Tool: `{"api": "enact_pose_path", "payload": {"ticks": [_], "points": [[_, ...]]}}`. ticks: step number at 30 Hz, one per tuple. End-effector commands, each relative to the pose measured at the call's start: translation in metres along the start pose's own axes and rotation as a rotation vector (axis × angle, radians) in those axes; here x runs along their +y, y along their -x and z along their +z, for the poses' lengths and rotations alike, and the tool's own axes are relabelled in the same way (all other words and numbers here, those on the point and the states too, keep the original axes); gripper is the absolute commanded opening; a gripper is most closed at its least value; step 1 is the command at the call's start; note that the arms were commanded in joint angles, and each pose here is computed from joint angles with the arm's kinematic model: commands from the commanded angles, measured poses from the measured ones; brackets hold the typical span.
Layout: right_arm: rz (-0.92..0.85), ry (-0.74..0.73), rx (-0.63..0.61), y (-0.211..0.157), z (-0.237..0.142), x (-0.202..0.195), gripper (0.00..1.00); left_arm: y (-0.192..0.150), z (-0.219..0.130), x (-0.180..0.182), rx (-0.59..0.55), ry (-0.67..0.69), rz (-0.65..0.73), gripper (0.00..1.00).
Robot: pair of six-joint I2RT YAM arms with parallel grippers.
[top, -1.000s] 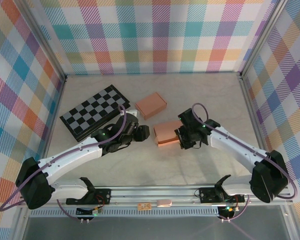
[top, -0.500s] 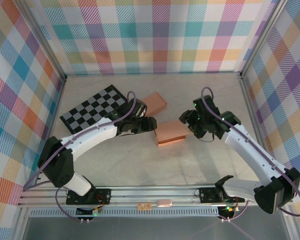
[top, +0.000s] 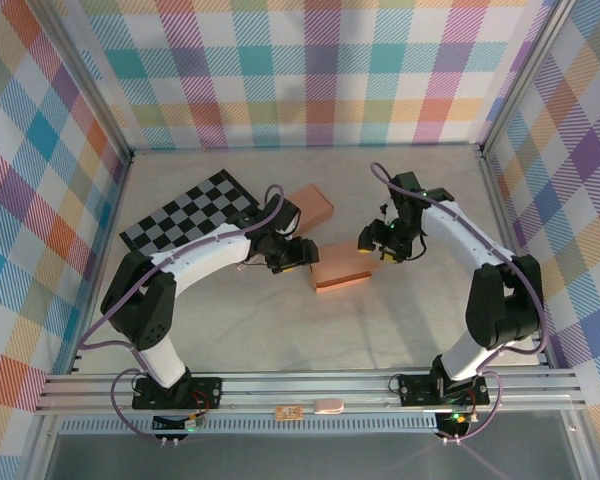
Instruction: Fold the paper box
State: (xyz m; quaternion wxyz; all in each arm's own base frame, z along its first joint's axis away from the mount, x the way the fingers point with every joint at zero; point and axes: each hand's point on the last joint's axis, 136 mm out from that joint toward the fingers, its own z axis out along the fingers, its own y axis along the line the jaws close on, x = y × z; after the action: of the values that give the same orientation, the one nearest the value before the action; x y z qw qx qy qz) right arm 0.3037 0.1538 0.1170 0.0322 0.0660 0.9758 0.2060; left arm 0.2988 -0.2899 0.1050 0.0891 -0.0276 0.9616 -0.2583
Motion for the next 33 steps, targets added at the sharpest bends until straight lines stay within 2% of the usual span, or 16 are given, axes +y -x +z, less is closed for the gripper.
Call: {"api": "enact_pose_path", "payload": {"ticks": [1,9,16,23,33], "points": [[-0.068,0.016,0.042,0.000,0.006,0.005,0.57,0.003,0.012,0.003,0.012,-0.020,-0.032,0.63],[-0.063,0.010,0.080,0.002,0.024,0.000,0.51,-0.005,0.034,0.007,0.047,-0.054,-0.085,0.58],[-0.045,-0.029,0.120,-0.007,0.038,-0.015,0.48,-0.011,0.041,0.017,0.063,-0.031,-0.089,0.53],[-0.039,-0.051,0.137,-0.010,0.050,-0.023,0.44,-0.012,0.050,0.024,0.068,-0.018,-0.079,0.45],[-0.034,-0.035,0.144,-0.009,0.062,-0.025,0.41,-0.012,0.054,0.024,0.072,-0.026,-0.067,0.37]]}}
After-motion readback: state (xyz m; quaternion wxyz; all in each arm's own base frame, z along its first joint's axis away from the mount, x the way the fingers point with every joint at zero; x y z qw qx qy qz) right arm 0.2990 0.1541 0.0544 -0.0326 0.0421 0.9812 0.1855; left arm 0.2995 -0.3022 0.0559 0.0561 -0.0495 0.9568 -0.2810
